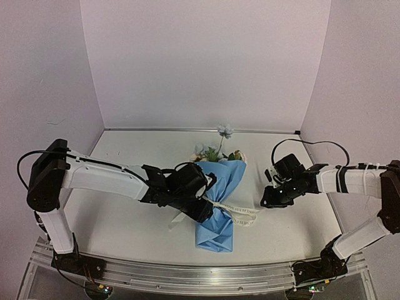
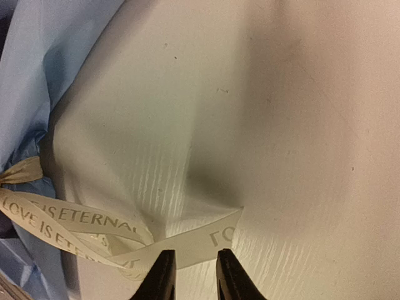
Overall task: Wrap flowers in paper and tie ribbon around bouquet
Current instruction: Tie the half-tied ribbon around the folded bouquet.
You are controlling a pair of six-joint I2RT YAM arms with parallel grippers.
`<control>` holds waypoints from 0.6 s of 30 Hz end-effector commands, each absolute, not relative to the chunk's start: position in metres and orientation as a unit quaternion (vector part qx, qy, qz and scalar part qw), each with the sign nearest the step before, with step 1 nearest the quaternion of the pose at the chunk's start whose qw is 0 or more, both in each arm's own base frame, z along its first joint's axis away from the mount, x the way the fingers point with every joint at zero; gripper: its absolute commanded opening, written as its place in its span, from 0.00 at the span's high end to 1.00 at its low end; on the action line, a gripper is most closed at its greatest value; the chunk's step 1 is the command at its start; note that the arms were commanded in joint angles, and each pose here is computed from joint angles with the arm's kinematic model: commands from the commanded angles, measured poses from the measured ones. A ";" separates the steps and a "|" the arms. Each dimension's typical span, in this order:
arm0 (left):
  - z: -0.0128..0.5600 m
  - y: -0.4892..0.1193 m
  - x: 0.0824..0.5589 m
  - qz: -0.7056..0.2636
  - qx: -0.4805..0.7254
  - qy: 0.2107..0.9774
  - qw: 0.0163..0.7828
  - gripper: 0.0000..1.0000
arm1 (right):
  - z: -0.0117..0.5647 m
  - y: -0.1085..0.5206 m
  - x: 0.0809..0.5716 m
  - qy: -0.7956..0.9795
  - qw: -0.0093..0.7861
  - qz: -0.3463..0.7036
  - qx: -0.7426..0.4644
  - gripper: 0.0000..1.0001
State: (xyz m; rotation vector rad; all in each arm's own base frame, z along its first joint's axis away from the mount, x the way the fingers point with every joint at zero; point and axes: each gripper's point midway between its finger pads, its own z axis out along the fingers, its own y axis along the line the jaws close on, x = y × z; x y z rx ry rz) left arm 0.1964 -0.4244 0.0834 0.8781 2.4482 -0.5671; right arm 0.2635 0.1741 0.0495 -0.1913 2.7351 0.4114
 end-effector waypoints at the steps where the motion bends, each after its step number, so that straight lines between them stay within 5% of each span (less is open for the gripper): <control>1: 0.153 -0.416 0.217 -0.250 0.265 0.878 0.311 0.33 | 0.076 0.172 0.254 0.971 0.171 0.152 -0.065 0.62; 9: 0.129 -0.344 0.261 -0.243 0.152 0.911 0.297 0.37 | 0.081 0.181 0.228 0.977 0.125 0.163 -0.049 0.56; 18: 0.096 -0.352 0.267 -0.299 0.162 0.909 0.242 0.35 | 0.055 0.193 0.217 0.984 0.118 0.127 -0.042 0.56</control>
